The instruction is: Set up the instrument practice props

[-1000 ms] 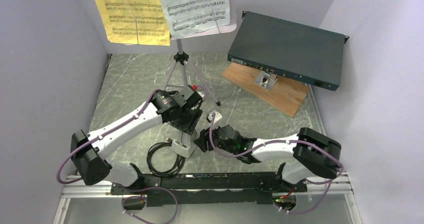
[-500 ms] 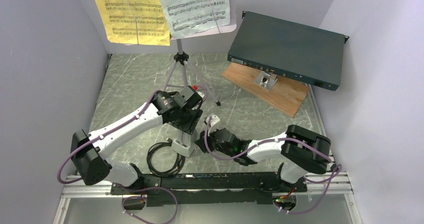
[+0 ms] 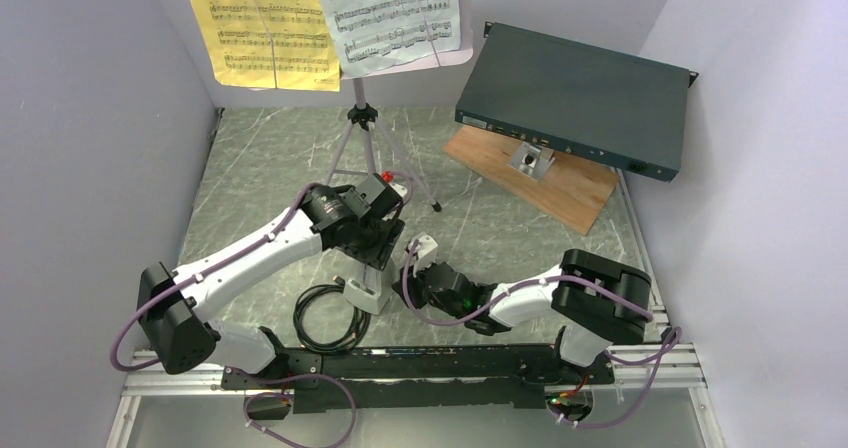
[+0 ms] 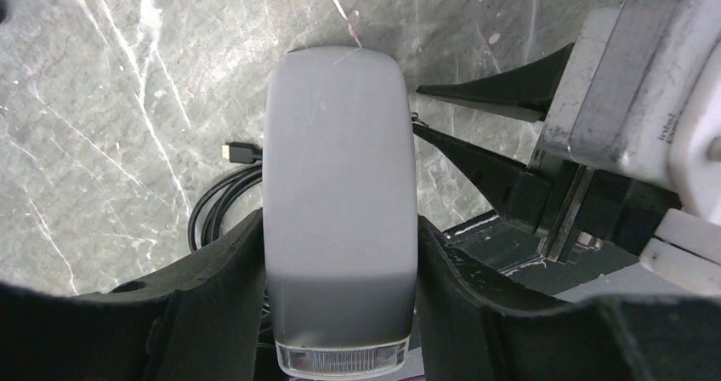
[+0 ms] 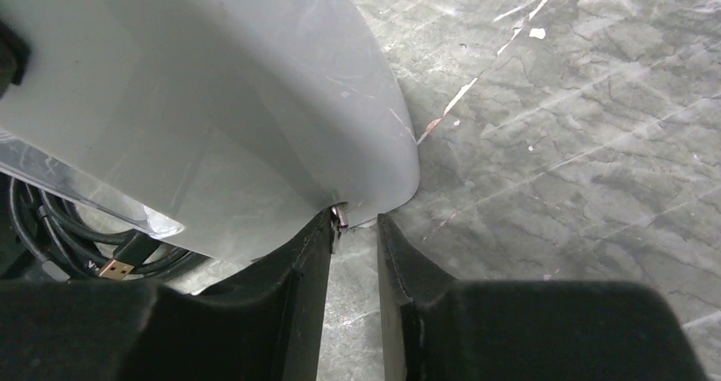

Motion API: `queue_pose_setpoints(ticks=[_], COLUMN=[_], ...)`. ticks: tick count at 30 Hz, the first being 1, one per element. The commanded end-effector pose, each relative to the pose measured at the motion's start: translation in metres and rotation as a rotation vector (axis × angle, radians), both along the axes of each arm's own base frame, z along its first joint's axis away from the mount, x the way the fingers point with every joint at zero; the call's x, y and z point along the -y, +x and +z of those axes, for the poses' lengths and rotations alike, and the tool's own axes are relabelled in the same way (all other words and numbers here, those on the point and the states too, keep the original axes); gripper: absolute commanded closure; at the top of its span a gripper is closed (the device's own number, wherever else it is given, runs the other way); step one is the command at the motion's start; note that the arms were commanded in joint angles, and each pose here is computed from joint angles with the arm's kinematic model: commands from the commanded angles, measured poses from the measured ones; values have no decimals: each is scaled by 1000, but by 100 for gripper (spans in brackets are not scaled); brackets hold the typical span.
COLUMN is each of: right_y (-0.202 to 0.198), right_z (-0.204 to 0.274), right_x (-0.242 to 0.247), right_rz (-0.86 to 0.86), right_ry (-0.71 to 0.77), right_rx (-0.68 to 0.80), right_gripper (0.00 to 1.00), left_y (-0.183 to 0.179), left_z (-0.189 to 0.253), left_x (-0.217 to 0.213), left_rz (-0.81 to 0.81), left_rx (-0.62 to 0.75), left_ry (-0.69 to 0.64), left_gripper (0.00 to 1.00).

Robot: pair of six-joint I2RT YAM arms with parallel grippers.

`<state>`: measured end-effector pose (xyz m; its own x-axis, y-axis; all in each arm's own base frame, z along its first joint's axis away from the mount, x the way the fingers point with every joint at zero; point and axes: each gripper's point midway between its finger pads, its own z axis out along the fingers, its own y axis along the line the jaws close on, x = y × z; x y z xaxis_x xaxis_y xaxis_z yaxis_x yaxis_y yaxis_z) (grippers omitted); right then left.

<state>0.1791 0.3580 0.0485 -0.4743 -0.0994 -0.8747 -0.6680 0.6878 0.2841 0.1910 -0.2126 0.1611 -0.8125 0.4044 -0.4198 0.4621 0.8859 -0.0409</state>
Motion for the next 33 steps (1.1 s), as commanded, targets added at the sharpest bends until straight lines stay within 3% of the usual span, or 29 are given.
queue_pose_setpoints(ticks=[1,8,21,33], right_y=[3,-1,-5,-7], right_z=[15,22,55,124], right_x=[-11,-16,-7,-4], right_rz=[12,35,90,163], right_ry=[61,111,384,705], right_rx=[42,5,-248,-524], right_gripper=[74,100,100,100], left_y=[0,-2,3,-1], left_z=[17,22,56,80], left_x=[11,9,-10,-15], left_rz=[0,-32,-64,-81], left_rx=[36,65,289,422], left_ry=[-99,-119,-209,-337], left_gripper=[100,100,100,100])
